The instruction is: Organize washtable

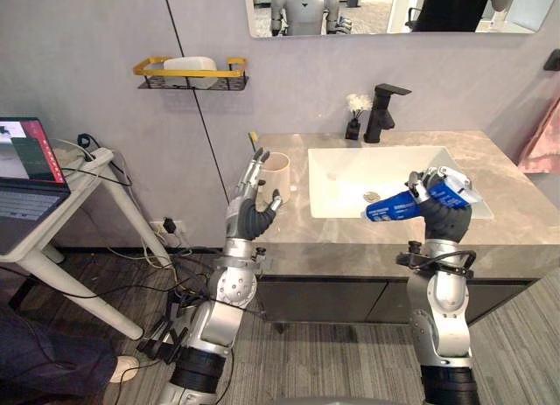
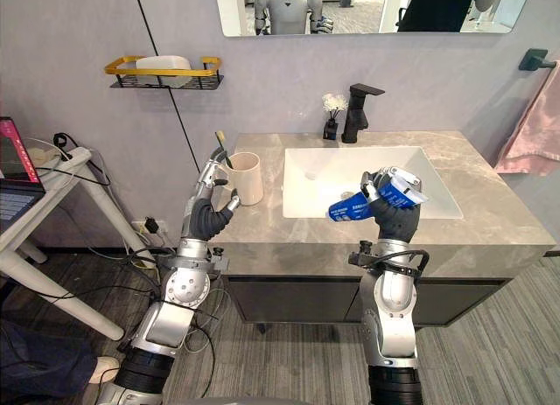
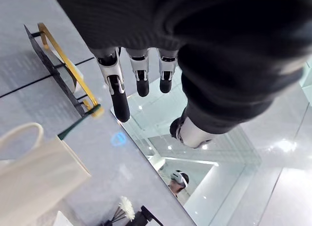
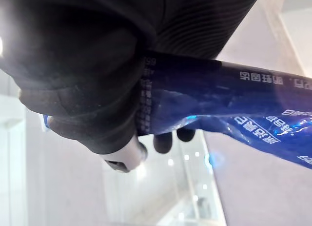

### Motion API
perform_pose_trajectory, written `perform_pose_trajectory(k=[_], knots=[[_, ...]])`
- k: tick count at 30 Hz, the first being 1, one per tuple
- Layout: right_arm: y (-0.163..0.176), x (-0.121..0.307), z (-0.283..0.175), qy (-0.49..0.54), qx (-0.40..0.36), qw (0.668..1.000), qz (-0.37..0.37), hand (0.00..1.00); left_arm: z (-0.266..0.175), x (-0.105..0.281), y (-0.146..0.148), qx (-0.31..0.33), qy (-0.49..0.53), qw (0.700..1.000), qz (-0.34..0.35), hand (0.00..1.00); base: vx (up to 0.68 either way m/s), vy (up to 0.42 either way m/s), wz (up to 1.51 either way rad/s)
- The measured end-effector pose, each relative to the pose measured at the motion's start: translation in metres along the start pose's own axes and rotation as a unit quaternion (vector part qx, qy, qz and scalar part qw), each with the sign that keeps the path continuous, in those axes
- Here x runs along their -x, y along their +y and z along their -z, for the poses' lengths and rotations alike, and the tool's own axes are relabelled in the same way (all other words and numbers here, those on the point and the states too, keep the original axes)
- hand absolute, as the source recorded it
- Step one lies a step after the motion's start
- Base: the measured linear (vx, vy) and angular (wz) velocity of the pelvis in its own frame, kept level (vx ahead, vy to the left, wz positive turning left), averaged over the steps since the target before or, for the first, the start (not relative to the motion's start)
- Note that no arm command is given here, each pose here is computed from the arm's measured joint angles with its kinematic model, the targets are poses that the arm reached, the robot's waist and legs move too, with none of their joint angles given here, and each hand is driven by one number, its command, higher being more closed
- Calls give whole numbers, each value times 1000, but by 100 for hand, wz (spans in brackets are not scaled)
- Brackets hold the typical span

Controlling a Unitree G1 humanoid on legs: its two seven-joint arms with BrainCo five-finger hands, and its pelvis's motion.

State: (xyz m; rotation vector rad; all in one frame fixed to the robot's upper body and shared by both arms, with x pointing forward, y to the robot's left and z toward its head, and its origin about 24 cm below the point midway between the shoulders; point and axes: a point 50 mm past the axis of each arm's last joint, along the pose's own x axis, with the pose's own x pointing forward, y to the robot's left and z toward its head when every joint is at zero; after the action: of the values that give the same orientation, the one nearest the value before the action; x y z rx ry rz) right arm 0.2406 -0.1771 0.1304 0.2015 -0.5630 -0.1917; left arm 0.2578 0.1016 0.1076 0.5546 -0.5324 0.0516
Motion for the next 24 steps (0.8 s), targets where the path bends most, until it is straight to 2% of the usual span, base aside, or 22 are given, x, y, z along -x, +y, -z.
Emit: perform_pose_trajectory(k=[5, 10, 13, 16, 20, 24], knots=[[-7, 1, 0, 0, 6, 1000, 16, 100, 1, -1, 4, 1, 4, 1000, -12, 0, 0, 0, 0], [-23, 1, -6, -10, 25, 999, 44, 100, 2, 3, 27, -13, 9, 998, -60, 0, 0, 0, 0], [-32, -8, -23, -52, 43, 996, 51, 100, 5, 16, 40, -22, 22, 996, -86, 0, 0, 0, 0], [-36, -37, -52, -132, 63, 988, 44, 100, 14, 36, 43, -31, 50, 995, -85, 0, -11, 0, 1], [-38, -78, -101, -260, 60, 963, 42, 100, 23, 73, 29, -15, 101, 994, -33, 0, -50, -5, 6], [-40, -119, -126, -296, 44, 953, 43, 100, 57, 118, -7, 0, 203, 974, 102, 0, -9, -10, 16]])
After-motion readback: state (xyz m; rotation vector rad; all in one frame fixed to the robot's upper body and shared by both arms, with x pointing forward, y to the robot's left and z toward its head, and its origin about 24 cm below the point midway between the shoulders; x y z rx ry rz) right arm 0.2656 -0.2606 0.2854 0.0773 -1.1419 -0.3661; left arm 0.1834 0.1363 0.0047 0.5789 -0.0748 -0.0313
